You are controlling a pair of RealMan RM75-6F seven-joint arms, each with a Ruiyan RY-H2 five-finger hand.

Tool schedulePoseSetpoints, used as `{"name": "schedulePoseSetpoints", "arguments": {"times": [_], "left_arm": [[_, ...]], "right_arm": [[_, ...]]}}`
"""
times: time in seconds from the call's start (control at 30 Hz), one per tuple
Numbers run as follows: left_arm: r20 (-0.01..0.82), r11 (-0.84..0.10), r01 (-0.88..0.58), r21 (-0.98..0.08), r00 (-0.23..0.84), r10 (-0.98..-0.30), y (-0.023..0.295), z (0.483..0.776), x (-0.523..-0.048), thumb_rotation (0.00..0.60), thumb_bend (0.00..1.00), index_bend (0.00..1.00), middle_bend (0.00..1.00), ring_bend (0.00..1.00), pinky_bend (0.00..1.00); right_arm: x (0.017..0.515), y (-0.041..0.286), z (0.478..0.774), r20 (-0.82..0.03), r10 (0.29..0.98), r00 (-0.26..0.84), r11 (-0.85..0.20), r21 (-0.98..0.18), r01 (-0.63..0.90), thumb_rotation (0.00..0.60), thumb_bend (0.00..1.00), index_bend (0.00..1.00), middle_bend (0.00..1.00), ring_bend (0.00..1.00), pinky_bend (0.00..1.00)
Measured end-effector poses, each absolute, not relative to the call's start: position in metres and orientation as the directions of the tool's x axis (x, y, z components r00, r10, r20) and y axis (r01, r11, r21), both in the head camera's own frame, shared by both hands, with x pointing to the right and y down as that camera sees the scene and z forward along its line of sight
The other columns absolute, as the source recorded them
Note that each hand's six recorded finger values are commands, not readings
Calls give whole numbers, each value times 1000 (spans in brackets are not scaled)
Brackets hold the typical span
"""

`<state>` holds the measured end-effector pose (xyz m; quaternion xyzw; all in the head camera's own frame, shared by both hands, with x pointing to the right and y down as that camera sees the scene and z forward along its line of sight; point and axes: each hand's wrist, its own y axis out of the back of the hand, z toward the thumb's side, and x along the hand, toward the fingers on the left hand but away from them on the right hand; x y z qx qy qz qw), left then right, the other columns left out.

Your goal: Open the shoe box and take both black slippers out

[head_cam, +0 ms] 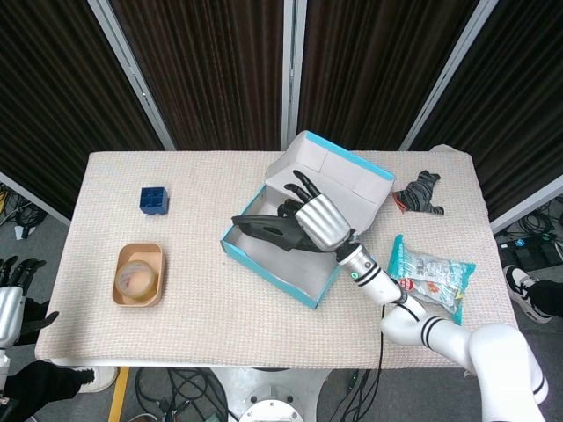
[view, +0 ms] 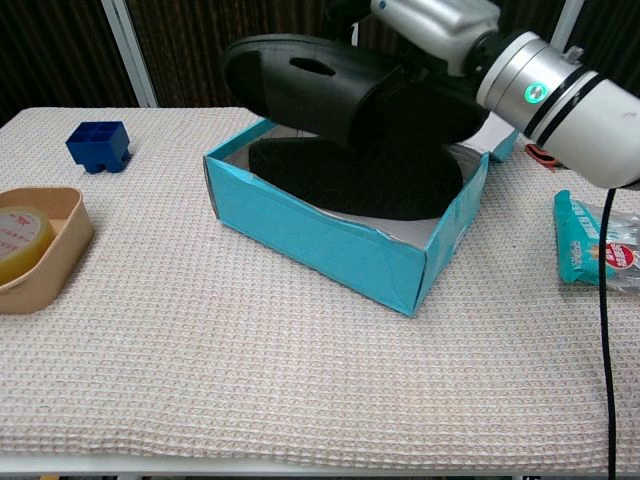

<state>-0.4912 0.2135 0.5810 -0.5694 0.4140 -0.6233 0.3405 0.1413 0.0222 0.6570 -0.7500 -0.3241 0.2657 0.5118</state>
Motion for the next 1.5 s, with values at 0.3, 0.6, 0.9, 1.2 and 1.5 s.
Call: {"name": "schedulePoseSetpoints", "arguments": {"times": [0.3,0.6,0.9,1.2,1.5], "left_arm": [[432,-430,-45,-902,-100,-896,207,584,-486,600,0,172,155,54,52],[420,-419,-34,-907,-89,-903,204,578,-481,600,0,172,155,54,52],[414,-414,-19,-910,-81,-907,201,571,-474,600,0,172,155,54,52],[414,-415,2,-910,-75,-907,194,568,-473,600,0,173,155,54,52],[418,-419,1,-908,-40,-907,181,574,-469,600,0,172,155,54,52]], "right_arm": [[262,18,609,-181,824,538,-326,-927,187,600,353,652,513,193,0],[336,67,617,-392,770,503,-558,-796,234,600,353,648,500,192,0],[342,106,629,-433,678,594,-638,-748,183,600,339,597,423,139,0],[328,98,666,-473,617,628,-539,-836,-100,600,3,8,0,0,0],[327,67,683,-498,703,507,-400,-867,-297,600,0,0,0,0,0]]}}
